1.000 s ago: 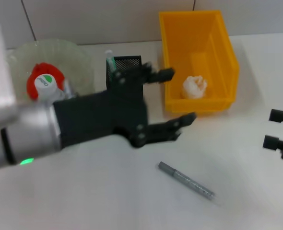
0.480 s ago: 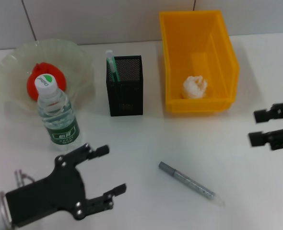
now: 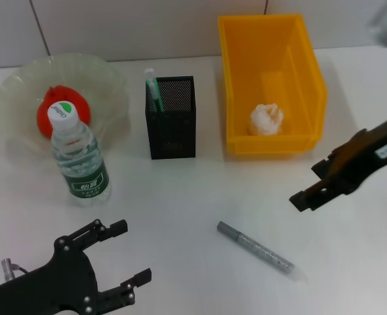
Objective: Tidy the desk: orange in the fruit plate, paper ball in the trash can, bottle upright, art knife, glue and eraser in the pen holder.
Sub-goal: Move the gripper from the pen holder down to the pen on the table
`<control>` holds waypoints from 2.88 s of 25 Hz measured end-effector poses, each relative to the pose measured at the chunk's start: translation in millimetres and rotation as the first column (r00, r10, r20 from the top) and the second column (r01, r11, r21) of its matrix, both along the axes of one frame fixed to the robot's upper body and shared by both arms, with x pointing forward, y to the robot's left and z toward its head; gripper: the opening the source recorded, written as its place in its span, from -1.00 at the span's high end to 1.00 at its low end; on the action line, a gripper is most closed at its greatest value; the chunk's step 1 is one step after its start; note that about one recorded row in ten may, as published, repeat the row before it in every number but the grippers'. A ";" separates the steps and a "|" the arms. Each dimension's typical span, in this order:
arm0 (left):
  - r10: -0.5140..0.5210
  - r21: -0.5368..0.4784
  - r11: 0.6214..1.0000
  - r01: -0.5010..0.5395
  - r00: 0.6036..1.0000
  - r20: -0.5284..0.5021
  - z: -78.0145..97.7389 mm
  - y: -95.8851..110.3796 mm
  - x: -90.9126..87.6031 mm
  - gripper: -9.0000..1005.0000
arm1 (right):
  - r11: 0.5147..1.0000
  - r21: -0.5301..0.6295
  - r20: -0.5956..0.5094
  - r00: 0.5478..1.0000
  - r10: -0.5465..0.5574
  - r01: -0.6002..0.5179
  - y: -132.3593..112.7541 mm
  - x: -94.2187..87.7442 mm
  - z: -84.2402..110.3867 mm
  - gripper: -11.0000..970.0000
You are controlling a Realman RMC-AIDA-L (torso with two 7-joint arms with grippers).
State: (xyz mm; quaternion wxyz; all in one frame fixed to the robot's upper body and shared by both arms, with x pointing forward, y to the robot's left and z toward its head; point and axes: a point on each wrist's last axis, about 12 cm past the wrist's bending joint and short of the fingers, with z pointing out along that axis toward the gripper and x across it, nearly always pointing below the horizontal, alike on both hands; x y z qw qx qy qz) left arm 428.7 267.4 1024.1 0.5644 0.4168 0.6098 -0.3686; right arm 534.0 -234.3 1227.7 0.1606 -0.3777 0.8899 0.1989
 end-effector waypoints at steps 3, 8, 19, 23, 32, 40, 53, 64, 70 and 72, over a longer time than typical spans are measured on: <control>-0.001 0.000 1.000 0.001 1.000 -0.003 -0.1 0.7 0.0 -0.60 | 0.996 -0.089 -0.029 1.000 -0.008 0.005 22.8 8.0 -3.4 -0.68; -0.010 -0.004 1.000 0.010 1.000 -0.009 0.7 -0.4 2.0 -0.60 | 0.985 -0.163 -0.111 0.993 0.032 -0.050 54.4 13.5 -21.5 -0.68; -0.005 -0.005 1.000 0.005 1.000 -0.017 -2.5 -5.5 3.0 -0.60 | 0.941 -0.297 -0.157 0.980 0.119 -0.162 92.6 18.6 -55.5 -0.69; -0.005 -0.007 1.000 0.005 1.000 -0.019 -3.0 -6.4 3.1 -0.60 | 0.933 -0.319 -0.164 0.979 0.121 -0.168 98.2 18.4 -64.7 -0.68; -0.032 -0.001 0.999 0.032 0.999 -0.014 -1.9 -10.6 6.6 -0.60 | 0.923 -0.344 -0.169 0.978 0.119 -0.172 101.2 18.5 -82.2 -0.68; -0.052 0.002 0.999 0.052 0.998 -0.019 -1.7 -12.6 7.3 -0.60 | 0.928 -0.338 -0.175 0.979 0.105 -0.160 99.8 18.8 -87.9 -0.33; -0.061 0.002 0.998 0.061 0.998 -0.015 -0.7 -14.2 9.3 -0.60 | 0.925 -0.341 -0.175 0.978 0.114 -0.169 103.6 18.8 -93.1 0.14; -0.060 0.003 0.998 0.060 0.998 -0.017 -1.2 -15.2 9.8 -0.60 | 0.912 -0.365 -0.179 0.975 0.128 -0.187 108.9 17.6 -98.3 0.17; -0.060 0.003 0.998 0.060 0.998 -0.018 -1.6 -15.1 9.4 -0.60 | 0.911 -0.368 -0.183 0.975 0.127 -0.188 109.0 17.7 -99.9 0.17; -0.059 0.003 0.998 0.060 0.998 -0.019 -1.7 -15.1 9.3 -0.60 | 0.910 -0.370 -0.186 0.975 0.125 -0.187 108.9 18.0 -100.7 0.17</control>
